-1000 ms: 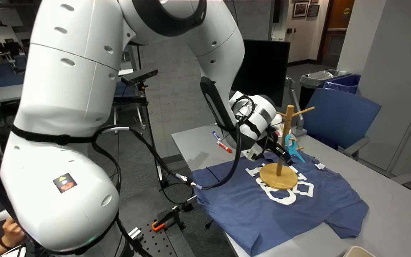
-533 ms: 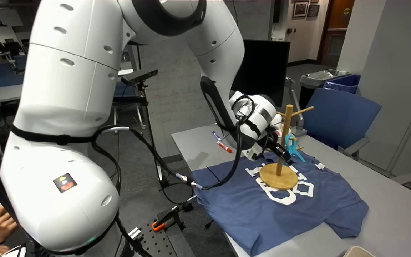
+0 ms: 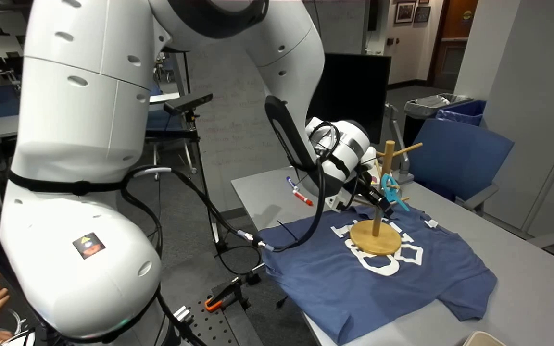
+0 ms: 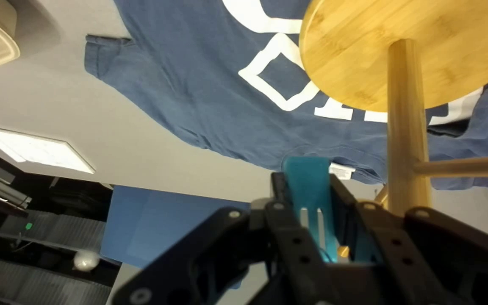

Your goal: Unhang the blue object from the hanger

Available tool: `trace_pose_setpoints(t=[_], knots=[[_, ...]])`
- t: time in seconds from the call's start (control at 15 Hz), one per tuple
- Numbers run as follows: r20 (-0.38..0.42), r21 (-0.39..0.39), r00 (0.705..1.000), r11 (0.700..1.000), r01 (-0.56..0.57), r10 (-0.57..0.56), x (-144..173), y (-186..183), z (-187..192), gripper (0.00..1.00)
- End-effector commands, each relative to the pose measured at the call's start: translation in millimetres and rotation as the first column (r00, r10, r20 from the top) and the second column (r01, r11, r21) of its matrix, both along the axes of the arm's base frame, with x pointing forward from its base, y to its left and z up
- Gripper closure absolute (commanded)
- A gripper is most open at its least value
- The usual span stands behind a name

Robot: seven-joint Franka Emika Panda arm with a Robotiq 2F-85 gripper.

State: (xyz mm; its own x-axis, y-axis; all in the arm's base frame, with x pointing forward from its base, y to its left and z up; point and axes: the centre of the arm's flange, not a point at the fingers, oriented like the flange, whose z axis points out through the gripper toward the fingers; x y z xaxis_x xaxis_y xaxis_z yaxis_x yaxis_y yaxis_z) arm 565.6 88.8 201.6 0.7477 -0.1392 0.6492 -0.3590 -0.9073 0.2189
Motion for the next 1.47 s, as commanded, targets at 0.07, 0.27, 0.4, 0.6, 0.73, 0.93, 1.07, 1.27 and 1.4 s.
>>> trace_pose_setpoints(t=[0.07, 0.27, 0.4, 0.6, 0.73, 0.93, 1.07, 1.27, 1.4], knots=[[0.021, -0.019, 0.999, 1.0, 0.025, -0.025, -23, -8, 13, 0.94], [0.02, -0.028, 0.999, 0.999, 0.047, -0.047, -32, -17, 16, 0.94], [0.02, -0.036, 0.998, 0.997, 0.062, -0.061, -36, -23, 17, 0.94], [0.026, -0.046, 0.996, 0.996, 0.082, -0.081, -43, -32, 21, 0.94], [0.033, -0.051, 0.995, 0.994, 0.096, -0.095, -48, -37, 24, 0.94], [0.046, -0.053, 0.993, 0.992, 0.113, -0.111, -54, -44, 29, 0.94], [0.051, -0.054, 0.991, 0.99, 0.126, -0.124, -58, -47, 32, 0.94], [0.066, -0.057, 0.988, 0.988, 0.144, -0.141, -66, -52, 37, 0.94], [0.074, -0.064, 0.985, 0.984, 0.164, -0.159, -69, -61, 42, 0.94]])
